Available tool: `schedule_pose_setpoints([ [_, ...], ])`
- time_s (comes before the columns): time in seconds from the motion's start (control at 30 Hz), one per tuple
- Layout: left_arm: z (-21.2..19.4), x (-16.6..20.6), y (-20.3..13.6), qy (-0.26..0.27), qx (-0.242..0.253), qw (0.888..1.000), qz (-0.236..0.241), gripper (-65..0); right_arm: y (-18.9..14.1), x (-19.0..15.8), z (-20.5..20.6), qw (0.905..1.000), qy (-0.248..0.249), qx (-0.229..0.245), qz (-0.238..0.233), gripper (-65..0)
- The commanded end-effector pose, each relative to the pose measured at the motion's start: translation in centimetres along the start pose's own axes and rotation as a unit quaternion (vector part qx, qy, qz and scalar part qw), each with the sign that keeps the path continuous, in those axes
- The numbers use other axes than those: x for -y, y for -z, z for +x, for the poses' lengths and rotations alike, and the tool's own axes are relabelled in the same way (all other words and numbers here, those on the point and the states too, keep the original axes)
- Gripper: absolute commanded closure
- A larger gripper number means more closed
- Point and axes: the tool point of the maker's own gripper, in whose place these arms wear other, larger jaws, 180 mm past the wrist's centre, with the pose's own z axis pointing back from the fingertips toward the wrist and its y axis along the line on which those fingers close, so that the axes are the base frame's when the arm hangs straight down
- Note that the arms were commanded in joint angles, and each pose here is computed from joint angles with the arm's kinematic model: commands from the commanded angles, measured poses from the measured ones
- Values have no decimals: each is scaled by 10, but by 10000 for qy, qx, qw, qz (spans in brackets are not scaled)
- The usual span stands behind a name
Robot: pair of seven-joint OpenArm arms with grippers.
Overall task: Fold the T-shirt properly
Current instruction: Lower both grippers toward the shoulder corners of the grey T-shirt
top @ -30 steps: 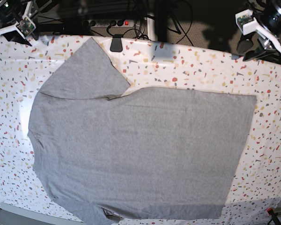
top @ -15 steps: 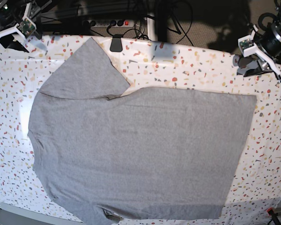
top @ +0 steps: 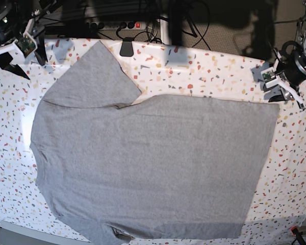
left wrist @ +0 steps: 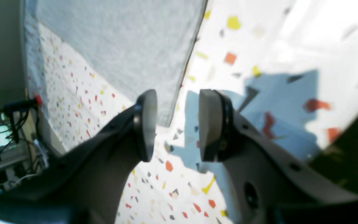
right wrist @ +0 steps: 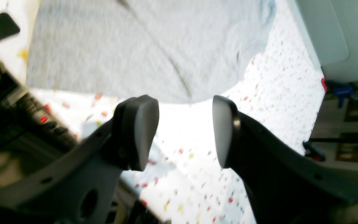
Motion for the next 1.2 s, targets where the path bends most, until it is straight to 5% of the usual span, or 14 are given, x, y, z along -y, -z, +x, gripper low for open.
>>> schedule_pose_setpoints([
  [0.0,0,-20,-1,71,78,9997,236,-219,-1,4,8,9999,-64,137,-57,-318],
  [0.23,-3,-36,21,46,70,9997,240,-219,0,4,4,9999,-80,26,-112,-318],
  [0.57,-32,-44,33,761,-533,9956,-101,-219,-4,3,-4,9994,-138,-173,-274,-318],
  [0.9,-30,-12,33,1064,-448,9899,-826,-219,-5,3,-6,9991,-49,-202,-359,-318],
  [1.17,-41,-41,44,1009,-589,9915,-573,-215,-7,1,-9,9987,89,-271,-417,-318],
])
